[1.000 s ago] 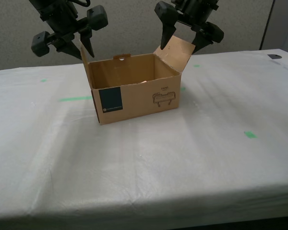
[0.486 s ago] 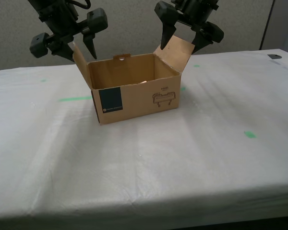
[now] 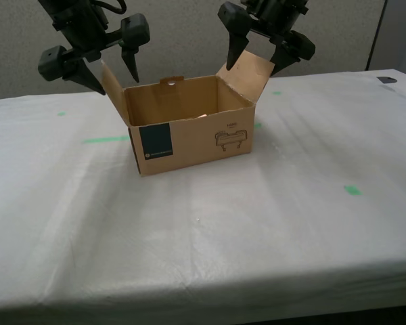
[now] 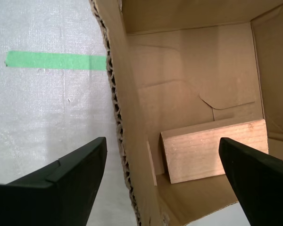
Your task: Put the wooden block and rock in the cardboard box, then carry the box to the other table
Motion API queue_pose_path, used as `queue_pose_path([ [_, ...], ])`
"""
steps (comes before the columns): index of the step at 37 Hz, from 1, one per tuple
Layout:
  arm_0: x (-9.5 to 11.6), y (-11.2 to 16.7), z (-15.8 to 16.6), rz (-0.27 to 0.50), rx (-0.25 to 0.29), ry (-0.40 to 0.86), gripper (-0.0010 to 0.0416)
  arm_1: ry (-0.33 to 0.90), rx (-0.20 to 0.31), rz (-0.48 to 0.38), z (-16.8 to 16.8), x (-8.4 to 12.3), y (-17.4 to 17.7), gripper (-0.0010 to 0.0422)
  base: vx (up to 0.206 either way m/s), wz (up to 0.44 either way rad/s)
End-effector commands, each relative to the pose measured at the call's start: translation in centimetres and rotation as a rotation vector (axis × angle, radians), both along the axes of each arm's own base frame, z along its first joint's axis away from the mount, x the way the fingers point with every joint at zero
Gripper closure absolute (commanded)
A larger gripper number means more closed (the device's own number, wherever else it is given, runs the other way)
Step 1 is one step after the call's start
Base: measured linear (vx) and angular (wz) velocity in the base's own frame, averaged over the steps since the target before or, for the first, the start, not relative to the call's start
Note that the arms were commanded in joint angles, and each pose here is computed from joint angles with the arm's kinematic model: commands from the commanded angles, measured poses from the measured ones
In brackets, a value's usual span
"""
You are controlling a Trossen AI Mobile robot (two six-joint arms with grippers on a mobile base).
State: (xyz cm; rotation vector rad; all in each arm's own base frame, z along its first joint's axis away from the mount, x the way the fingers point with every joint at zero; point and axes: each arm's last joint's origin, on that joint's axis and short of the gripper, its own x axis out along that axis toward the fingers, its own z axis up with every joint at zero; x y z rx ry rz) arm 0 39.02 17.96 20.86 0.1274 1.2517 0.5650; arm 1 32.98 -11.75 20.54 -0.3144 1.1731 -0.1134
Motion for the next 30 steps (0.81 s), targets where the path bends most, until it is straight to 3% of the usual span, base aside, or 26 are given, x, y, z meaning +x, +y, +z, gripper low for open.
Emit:
queue_pose_path([
  [1,0.0,0.0,0.1,0.002,0.001,-0.003,0.0019,0.005,0.007,-0.002,0.0,-0.1,0.1,0.0065,0.000,0.000],
  [12,0.0,0.0,0.3,0.009,0.001,-0.011,0.0019,0.010,0.034,-0.048,0.8,0.0,0.2,0.0010,0.000,0.000],
  [22,-0.5,-0.3,2.0,0.009,0.016,-0.051,0.0019,-0.066,0.024,-0.038,3.8,-0.1,0.3,0.0020,0.000,0.000],
  [25,-0.8,-0.5,3.0,0.008,0.023,-0.072,0.0019,-0.110,0.056,-0.014,5.0,-0.6,0.6,0.0021,0.000,0.000],
  [30,-1.3,-0.9,4.6,-0.007,-0.019,-0.132,0.0019,-0.143,0.099,0.016,6.9,-2.0,1.3,0.0021,0.000,0.000],
])
